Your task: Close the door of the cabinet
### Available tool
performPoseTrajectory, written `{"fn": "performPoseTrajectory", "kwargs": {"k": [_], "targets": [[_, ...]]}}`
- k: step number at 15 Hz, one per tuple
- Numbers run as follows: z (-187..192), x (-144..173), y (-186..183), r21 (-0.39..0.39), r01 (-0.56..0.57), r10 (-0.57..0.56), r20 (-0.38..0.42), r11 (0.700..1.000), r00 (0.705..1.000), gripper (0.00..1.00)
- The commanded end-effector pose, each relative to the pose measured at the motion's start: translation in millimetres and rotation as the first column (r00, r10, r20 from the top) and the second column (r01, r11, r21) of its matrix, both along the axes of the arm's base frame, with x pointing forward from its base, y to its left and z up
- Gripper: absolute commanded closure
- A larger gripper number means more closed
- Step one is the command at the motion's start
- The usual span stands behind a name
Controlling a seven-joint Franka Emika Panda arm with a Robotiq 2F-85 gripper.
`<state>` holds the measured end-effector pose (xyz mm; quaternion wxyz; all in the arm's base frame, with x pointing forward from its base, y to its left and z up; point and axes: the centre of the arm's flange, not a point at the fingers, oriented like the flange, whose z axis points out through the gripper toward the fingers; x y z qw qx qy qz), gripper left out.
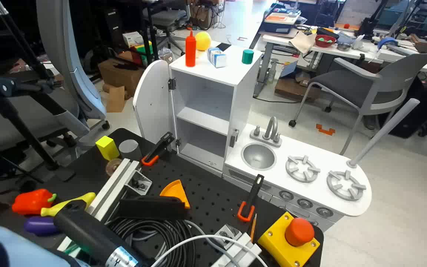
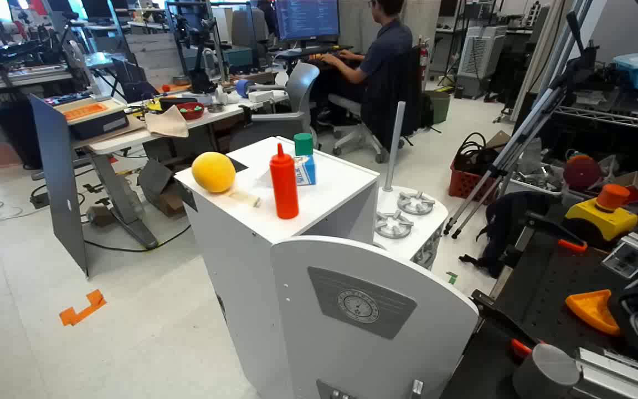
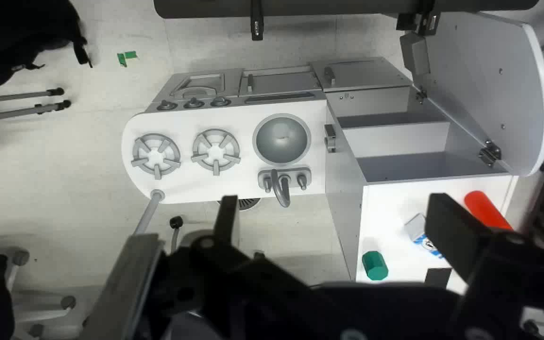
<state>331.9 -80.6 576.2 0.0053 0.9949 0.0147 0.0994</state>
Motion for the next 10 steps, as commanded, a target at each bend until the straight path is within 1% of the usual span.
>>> {"fn": "performPoseTrajectory", "kwargs": {"k": [1, 10], "targets": [[0.5, -0.1, 0.0, 0.0, 0.0, 0.0, 0.001, 1.0, 1.0, 0.0], [-0.2, 0.4, -0.4, 0.003, 0.001, -0.001, -0.003, 1.0, 1.0, 0.0]]}}
